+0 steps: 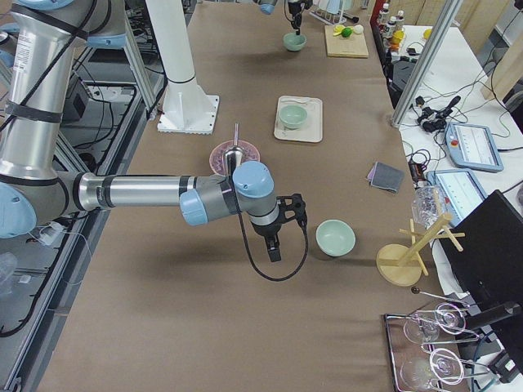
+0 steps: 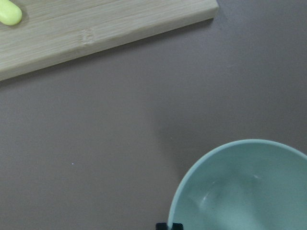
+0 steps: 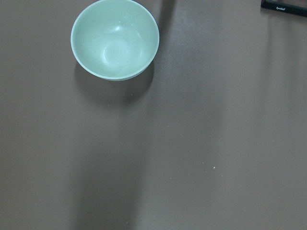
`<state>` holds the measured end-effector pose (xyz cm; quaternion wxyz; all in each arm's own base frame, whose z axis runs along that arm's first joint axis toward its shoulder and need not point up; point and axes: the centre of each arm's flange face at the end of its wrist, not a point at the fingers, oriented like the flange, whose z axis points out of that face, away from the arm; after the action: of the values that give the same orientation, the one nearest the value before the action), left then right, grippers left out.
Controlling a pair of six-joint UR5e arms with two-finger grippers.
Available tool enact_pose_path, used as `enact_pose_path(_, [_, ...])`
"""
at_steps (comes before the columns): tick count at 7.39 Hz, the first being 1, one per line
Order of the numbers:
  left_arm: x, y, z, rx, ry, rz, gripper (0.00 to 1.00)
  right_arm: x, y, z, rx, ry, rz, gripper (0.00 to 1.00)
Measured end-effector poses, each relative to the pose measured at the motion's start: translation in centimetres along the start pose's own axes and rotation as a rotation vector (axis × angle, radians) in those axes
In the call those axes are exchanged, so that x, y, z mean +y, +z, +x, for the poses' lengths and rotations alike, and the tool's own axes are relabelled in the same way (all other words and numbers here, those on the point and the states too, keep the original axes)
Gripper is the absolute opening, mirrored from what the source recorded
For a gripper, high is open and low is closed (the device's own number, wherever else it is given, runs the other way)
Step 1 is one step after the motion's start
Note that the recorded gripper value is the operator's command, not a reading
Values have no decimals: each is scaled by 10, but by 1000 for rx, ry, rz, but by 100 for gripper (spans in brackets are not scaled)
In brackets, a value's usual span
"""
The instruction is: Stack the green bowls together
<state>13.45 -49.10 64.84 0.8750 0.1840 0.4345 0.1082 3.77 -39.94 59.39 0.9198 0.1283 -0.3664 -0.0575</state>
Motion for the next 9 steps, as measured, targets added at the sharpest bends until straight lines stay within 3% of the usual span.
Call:
enact_pose_path(2, [-26, -23, 37, 35, -13, -19, 0, 2, 3, 2, 0, -1, -5, 100])
enact_pose_path(5, [-63, -68, 126, 74, -142, -15, 0, 6, 8, 9, 1, 10, -14, 100])
enact_pose_path(9, [-110, -48, 258, 187, -217, -22, 0, 6, 9, 9, 1, 12, -15, 100])
